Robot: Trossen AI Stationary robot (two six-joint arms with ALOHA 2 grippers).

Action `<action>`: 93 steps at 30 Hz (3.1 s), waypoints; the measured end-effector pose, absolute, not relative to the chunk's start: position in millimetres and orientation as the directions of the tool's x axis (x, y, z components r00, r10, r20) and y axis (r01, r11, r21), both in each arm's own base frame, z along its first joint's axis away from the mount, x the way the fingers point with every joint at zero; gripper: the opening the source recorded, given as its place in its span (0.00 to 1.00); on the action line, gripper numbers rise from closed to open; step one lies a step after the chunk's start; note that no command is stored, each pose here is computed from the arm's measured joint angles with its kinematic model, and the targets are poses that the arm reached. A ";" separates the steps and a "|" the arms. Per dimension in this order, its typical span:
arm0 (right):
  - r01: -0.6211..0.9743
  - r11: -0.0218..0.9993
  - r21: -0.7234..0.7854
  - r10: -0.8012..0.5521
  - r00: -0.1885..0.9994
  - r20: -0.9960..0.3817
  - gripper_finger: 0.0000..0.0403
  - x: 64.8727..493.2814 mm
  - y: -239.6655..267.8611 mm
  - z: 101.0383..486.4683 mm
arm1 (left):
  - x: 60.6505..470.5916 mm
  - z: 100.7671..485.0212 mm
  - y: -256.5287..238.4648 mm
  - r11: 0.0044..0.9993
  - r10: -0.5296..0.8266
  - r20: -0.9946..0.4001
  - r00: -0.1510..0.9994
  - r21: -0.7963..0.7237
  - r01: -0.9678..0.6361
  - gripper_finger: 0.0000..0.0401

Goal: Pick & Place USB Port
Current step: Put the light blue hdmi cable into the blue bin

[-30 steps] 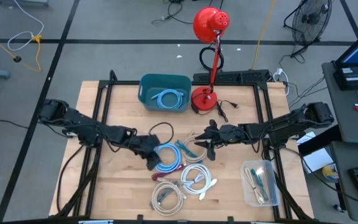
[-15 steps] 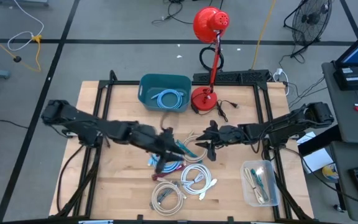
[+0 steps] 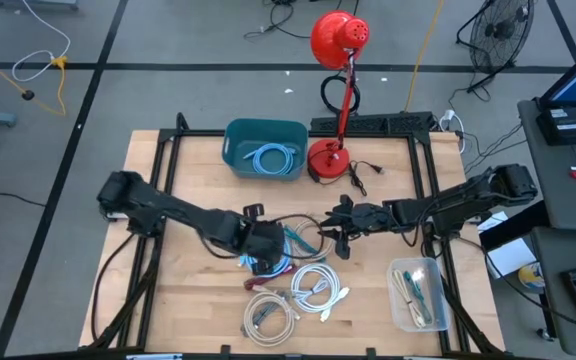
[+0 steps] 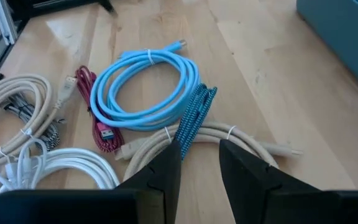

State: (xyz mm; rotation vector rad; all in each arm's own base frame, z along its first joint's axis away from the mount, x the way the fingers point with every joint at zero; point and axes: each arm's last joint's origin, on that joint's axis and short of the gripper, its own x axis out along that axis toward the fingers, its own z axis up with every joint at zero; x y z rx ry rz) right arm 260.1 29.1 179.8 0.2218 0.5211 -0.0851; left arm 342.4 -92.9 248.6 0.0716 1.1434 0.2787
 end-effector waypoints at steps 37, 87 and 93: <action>0.157 0.962 0.223 -0.045 0.898 -0.438 0.25 255.3 27.3 173.4 | 327.8 144.6 -47.6 0.928 0.260 -0.959 0.111 0.216 -0.303 0.46; 0.210 0.956 0.207 -0.099 0.890 -0.446 0.25 252.6 25.4 169.5 | 318.8 184.7 -71.2 0.861 0.331 -0.944 -0.012 0.307 -0.405 0.58; 0.217 0.951 0.219 -0.099 0.888 -0.448 0.25 249.4 25.0 165.1 | 307.2 176.0 -93.3 0.821 0.214 -0.975 -0.061 0.214 -0.529 0.58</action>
